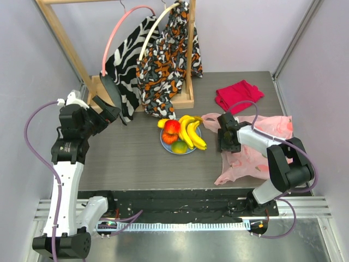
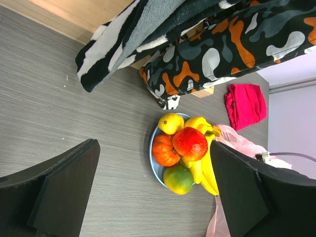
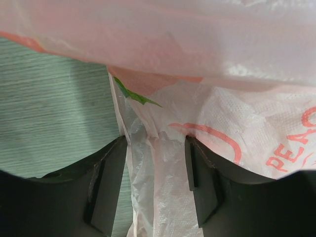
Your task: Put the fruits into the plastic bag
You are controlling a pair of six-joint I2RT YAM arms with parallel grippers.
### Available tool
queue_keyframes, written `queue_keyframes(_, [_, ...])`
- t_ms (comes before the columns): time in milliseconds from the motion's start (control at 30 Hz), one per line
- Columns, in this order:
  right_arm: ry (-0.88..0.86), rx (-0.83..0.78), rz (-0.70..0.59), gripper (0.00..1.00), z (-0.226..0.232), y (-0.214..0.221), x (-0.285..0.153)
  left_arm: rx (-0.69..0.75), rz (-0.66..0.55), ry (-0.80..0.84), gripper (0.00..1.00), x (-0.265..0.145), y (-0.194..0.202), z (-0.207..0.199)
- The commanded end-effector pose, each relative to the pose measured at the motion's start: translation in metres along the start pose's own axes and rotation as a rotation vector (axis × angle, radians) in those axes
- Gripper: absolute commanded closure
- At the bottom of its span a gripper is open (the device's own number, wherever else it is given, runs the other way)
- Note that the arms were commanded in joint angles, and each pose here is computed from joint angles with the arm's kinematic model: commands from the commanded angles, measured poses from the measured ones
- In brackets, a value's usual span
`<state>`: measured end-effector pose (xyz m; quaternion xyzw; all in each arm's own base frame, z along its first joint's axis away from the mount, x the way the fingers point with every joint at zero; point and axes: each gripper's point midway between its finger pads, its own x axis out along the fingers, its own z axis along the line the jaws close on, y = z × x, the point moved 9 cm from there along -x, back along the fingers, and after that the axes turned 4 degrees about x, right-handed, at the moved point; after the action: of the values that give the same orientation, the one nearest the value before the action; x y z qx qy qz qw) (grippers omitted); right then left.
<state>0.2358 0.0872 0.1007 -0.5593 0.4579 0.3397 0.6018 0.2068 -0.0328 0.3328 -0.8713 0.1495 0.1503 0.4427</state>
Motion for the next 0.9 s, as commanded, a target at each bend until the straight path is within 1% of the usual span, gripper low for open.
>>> queue_keyframes(0, [-0.011, 0.005, 0.038, 0.42, 0.001, 0.003, 0.015, -0.006, -0.023, 0.037, 0.00, -0.004, -0.003, -0.005])
queue_keyframes(133, [0.000, 0.012, 0.057, 0.50, 0.000, 0.003, 0.021, -0.004, -0.026, 0.033, 0.00, -0.004, -0.002, -0.004])
queue_keyframes(300, [0.024, 0.003, 0.090, 0.55, -0.001, 0.006, 0.029, -0.005, -0.026, 0.031, 0.00, -0.002, -0.003, -0.004])
queue_keyframes(333, [0.026, 0.002, 0.091, 0.57, -0.001, 0.005, 0.030, -0.005, -0.027, 0.032, 0.00, -0.002, -0.003, -0.004])
queue_keyframes(367, [0.033, 0.003, 0.093, 0.61, -0.001, 0.005, 0.031, -0.004, -0.024, 0.033, 0.00, -0.001, -0.004, -0.005])
queue_keyframes(433, [0.034, 0.006, 0.089, 0.64, -0.002, 0.004, 0.031, -0.004, -0.024, 0.033, 0.00, 0.000, -0.005, -0.005])
queue_keyframes(567, [0.026, 0.032, 0.061, 0.74, -0.004, -0.002, 0.026, -0.003, -0.025, 0.034, 0.00, 0.001, -0.006, -0.006])
queue_keyframes(600, [0.017, 0.039, 0.054, 0.78, -0.004, -0.004, 0.023, -0.003, -0.023, 0.032, 0.00, 0.003, -0.006, -0.005])
queue_keyframes(667, [-0.003, 0.074, 0.034, 0.83, -0.009, -0.011, 0.019, -0.004, -0.023, 0.032, 0.00, 0.003, -0.006, -0.005])
queue_keyframes(700, [-0.026, 0.090, 0.032, 0.90, -0.010, -0.015, 0.016, -0.002, -0.026, 0.036, 0.00, 0.004, -0.007, -0.006])
queue_keyframes(767, [-0.062, 0.143, -0.006, 0.99, -0.016, -0.027, 0.009, -0.002, -0.031, 0.042, 0.00, 0.004, -0.008, -0.007])
queue_keyframes(833, [-0.104, 0.186, -0.050, 0.99, -0.021, -0.042, -0.001, 0.001, -0.045, 0.048, 0.00, 0.004, -0.010, -0.008])
queue_keyframes(867, [-0.122, 0.194, -0.094, 0.99, -0.023, -0.050, -0.012, 0.003, -0.044, 0.050, 0.00, 0.004, -0.010, -0.008])
